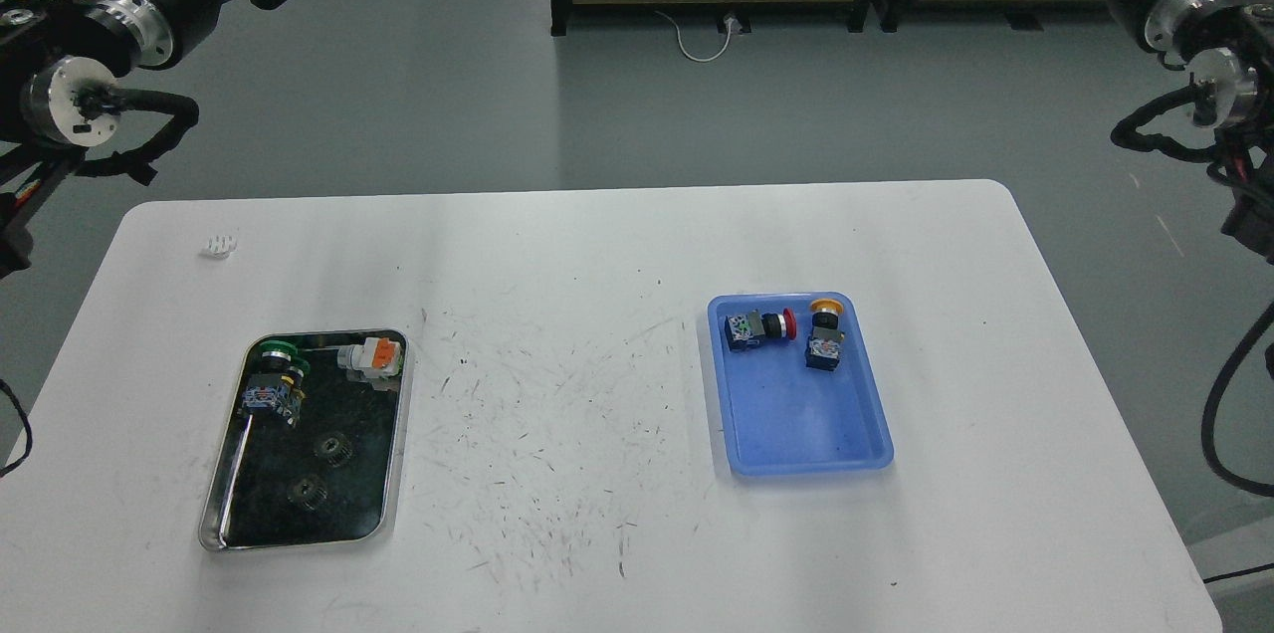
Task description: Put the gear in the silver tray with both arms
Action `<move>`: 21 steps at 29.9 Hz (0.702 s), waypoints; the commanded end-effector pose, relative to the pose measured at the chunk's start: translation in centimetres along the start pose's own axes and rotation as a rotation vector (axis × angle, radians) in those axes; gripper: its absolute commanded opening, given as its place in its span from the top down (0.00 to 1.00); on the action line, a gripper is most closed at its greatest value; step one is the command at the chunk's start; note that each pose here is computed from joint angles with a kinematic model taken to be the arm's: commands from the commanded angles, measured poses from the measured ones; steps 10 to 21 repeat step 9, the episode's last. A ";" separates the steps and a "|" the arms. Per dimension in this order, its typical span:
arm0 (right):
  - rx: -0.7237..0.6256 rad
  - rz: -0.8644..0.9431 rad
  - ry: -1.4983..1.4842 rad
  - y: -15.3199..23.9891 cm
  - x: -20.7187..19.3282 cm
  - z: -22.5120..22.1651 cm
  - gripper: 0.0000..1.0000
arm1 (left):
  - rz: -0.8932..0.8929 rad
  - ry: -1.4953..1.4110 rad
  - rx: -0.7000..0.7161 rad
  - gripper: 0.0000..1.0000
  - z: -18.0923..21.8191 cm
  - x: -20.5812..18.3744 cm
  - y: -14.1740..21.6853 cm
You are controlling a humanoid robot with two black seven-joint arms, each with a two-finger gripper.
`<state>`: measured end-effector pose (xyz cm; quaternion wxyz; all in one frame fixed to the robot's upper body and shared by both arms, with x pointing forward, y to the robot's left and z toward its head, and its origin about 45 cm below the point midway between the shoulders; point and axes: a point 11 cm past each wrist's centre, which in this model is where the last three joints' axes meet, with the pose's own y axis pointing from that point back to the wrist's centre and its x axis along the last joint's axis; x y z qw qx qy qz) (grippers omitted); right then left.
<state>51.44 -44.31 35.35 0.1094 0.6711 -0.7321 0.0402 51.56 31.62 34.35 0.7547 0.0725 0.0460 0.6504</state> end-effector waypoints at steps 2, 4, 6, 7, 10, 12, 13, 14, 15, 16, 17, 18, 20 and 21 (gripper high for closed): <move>0.008 0.005 0.002 0.0 0.3 -0.5 0.00 | -0.005 0.003 -0.014 0.01 0.4 -0.1 0.0; 0.007 0.002 0.001 0.0 0.2 -0.4 0.00 | -0.009 0.003 -0.016 0.01 0.4 -0.2 0.0; 0.018 -0.007 0.001 0.0 -0.2 -0.9 0.00 | -0.012 0.003 -0.017 0.01 0.3 -0.3 -0.1; 0.022 -0.013 0.001 0.0 -0.4 -1.0 0.00 | -0.015 0.004 -0.018 0.01 0.3 -0.5 -0.1; 0.027 -0.014 -0.004 0.0 -0.5 -1.2 0.00 | -0.016 0.004 -0.022 0.01 0.3 -0.6 -0.1; 0.027 -0.014 -0.004 0.0 -0.5 -1.2 0.00 | -0.016 0.004 -0.022 0.01 0.3 -0.6 -0.1; 0.027 -0.014 -0.004 0.0 -0.5 -1.2 0.00 | -0.016 0.004 -0.022 0.01 0.3 -0.6 -0.1; 0.027 -0.014 -0.004 0.0 -0.5 -1.2 0.00 | -0.016 0.004 -0.022 0.01 0.3 -0.6 -0.1; 0.027 -0.014 -0.004 0.0 -0.5 -1.2 0.00 | -0.016 0.004 -0.022 0.01 0.3 -0.6 -0.1; 0.027 -0.014 -0.004 0.0 -0.5 -1.2 0.00 | -0.016 0.004 -0.022 0.01 0.3 -0.6 -0.1; 0.027 -0.014 -0.004 0.0 -0.5 -1.2 0.00 | -0.016 0.004 -0.022 0.01 0.3 -0.6 -0.1; 0.027 -0.014 -0.004 0.0 -0.5 -1.2 0.00 | -0.016 0.004 -0.022 0.01 0.3 -0.6 -0.1; 0.027 -0.014 -0.004 0.0 -0.5 -1.2 0.00 | -0.016 0.004 -0.022 0.01 0.3 -0.6 -0.1; 0.027 -0.014 -0.004 0.0 -0.5 -1.2 0.00 | -0.016 0.004 -0.022 0.01 0.3 -0.6 -0.1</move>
